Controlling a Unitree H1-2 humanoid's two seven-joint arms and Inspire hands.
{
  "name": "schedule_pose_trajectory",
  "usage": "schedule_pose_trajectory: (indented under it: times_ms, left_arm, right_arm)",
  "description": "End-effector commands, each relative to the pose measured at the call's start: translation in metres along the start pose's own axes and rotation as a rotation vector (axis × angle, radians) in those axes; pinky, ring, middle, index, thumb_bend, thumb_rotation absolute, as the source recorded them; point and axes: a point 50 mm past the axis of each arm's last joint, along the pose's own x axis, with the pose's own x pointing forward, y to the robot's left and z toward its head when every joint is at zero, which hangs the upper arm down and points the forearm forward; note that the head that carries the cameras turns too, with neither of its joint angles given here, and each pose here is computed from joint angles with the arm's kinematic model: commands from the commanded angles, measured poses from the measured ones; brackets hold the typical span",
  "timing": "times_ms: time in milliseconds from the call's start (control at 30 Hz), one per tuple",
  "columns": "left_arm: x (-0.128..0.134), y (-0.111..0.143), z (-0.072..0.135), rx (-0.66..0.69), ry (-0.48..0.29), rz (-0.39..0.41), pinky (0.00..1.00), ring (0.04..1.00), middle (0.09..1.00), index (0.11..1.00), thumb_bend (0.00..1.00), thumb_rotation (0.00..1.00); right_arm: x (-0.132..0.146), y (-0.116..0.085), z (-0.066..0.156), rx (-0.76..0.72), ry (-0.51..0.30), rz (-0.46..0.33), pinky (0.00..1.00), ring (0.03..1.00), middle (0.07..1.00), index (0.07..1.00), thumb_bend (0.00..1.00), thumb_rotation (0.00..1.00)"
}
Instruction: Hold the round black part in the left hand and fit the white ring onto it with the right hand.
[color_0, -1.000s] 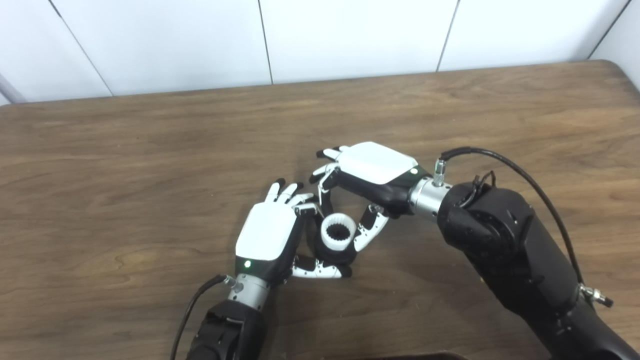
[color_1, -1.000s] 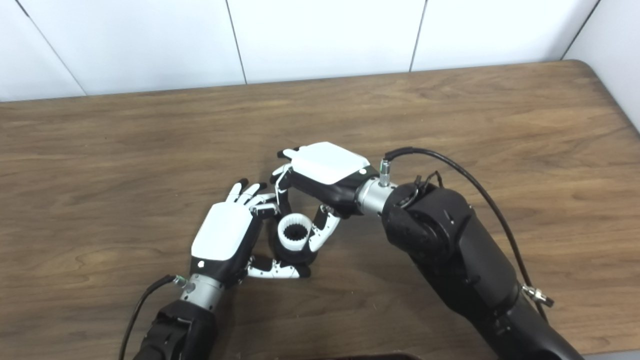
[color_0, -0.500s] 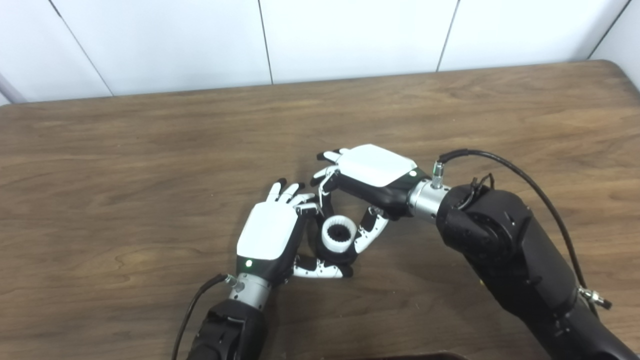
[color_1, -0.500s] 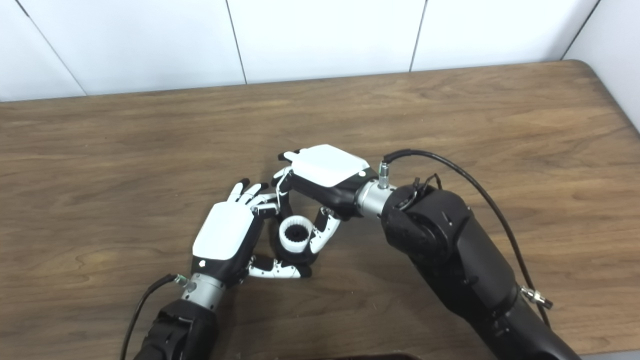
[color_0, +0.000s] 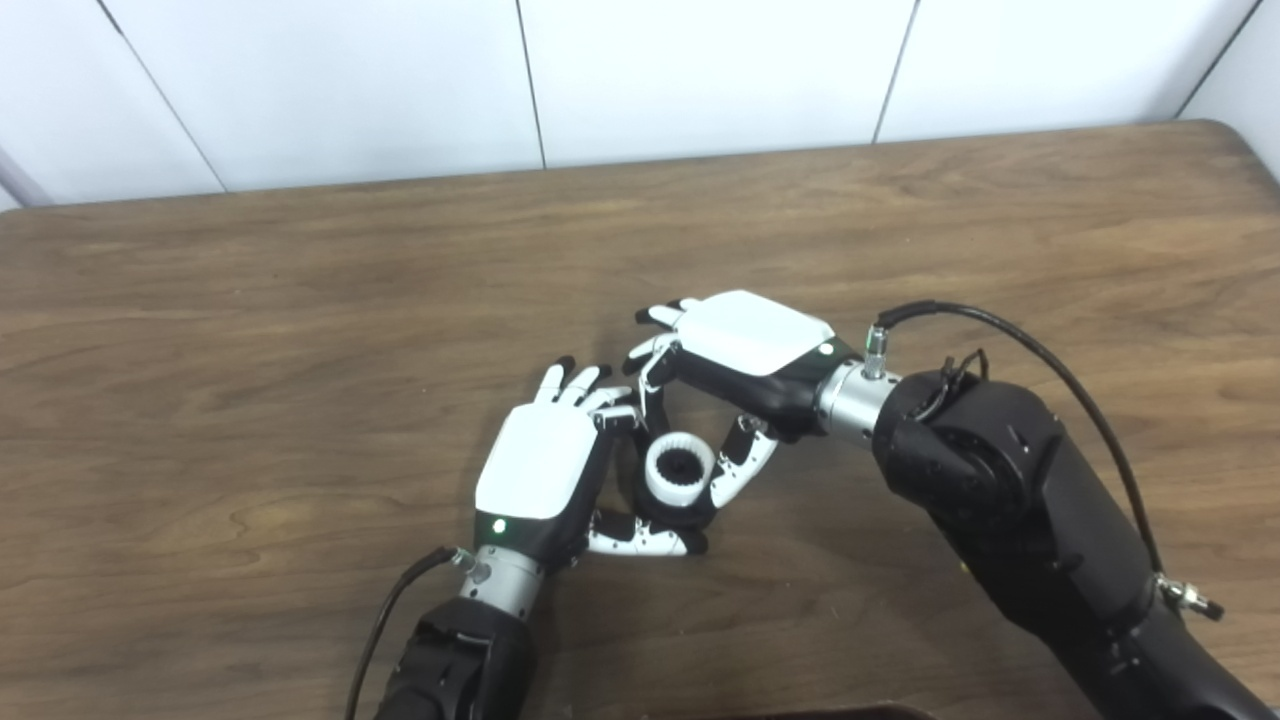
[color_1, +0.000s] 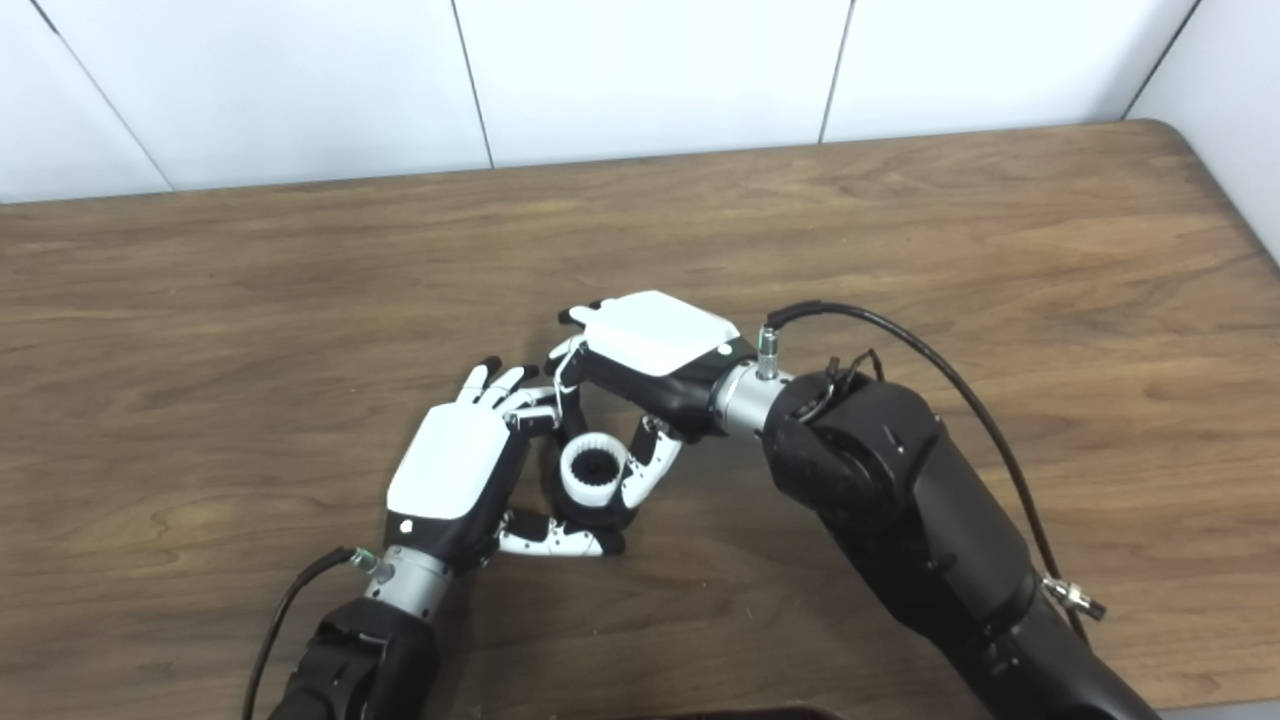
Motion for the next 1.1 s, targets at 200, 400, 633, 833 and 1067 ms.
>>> schedule_pose_trajectory:
  times_ms: [200, 400, 633, 833, 1067]
  left_arm:
    - [0.003, -0.004, 0.001, 0.001, 0.000, -0.026, 1.00, 0.924, 0.798, 0.483, 0.52, 0.06]
    - [0.003, -0.004, 0.001, 0.001, 0.001, -0.024, 1.00, 0.924, 0.796, 0.483, 0.52, 0.06]
    - [0.004, -0.005, 0.000, 0.003, 0.002, -0.024, 1.00, 0.924, 0.796, 0.483, 0.52, 0.06]
    - [0.003, -0.005, -0.001, -0.001, 0.002, -0.024, 1.00, 0.923, 0.796, 0.483, 0.52, 0.06]
    - [0.002, -0.006, -0.002, 0.004, 0.004, -0.025, 1.00, 0.923, 0.797, 0.483, 0.52, 0.06]
  right_arm:
    - [-0.002, -0.014, 0.001, -0.037, -0.013, -0.045, 1.00, 1.000, 0.858, 0.492, 0.52, 0.15]
    - [-0.002, -0.015, 0.000, -0.037, -0.015, -0.047, 1.00, 1.000, 0.868, 0.617, 0.97, 0.25]
    - [-0.001, -0.016, -0.001, -0.037, -0.009, -0.051, 1.00, 1.000, 0.871, 0.613, 0.99, 0.26]
    - [-0.002, -0.016, -0.002, -0.029, -0.007, -0.061, 1.00, 1.000, 0.866, 0.604, 0.99, 0.23]
    - [-0.009, -0.026, -0.008, -0.027, 0.010, -0.089, 1.00, 1.000, 0.865, 0.598, 0.98, 0.23]
